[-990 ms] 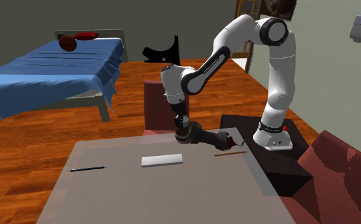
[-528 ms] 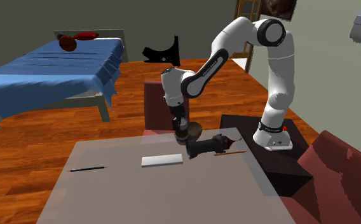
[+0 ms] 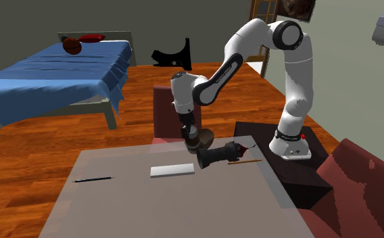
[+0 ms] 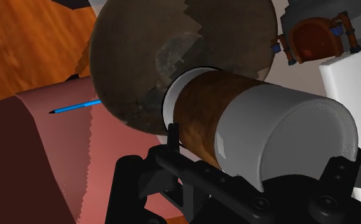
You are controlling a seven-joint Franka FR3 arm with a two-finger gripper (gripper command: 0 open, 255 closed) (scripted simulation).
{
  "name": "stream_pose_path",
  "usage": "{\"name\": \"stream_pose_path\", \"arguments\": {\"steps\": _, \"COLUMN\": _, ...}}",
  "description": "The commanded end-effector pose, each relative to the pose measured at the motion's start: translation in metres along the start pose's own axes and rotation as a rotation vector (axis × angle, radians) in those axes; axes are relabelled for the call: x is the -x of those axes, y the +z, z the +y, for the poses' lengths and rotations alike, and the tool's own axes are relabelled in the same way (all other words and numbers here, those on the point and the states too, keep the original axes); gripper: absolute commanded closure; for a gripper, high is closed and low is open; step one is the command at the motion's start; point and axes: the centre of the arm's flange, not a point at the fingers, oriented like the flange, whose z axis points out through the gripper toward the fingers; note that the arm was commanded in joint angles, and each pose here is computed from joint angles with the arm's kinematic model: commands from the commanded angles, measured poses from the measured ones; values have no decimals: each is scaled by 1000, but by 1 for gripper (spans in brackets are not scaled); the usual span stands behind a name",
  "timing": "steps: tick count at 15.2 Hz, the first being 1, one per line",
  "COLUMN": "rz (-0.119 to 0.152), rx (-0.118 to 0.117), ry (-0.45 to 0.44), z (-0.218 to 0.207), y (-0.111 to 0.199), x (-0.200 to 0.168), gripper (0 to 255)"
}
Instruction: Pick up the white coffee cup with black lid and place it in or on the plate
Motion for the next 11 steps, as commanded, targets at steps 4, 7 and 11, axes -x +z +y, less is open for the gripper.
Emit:
{"name": "stream_pose_path", "arguments": {"steps": 4, "rz": -97, "rx": 27, "ry": 2, "z": 16, "y": 10, "x": 8, "gripper": 0}}
{"name": "stream_pose_path", "arguments": {"steps": 7, "rz": -97, "rx": 27, "ry": 2, "z": 15, "y": -26, "x": 4, "gripper": 0}}
{"name": "stream_pose_path", "arguments": {"steps": 11, "rz": -97, "rx": 27, "ry": 2, "z": 15, "y": -26, "x": 4, "gripper": 0}}
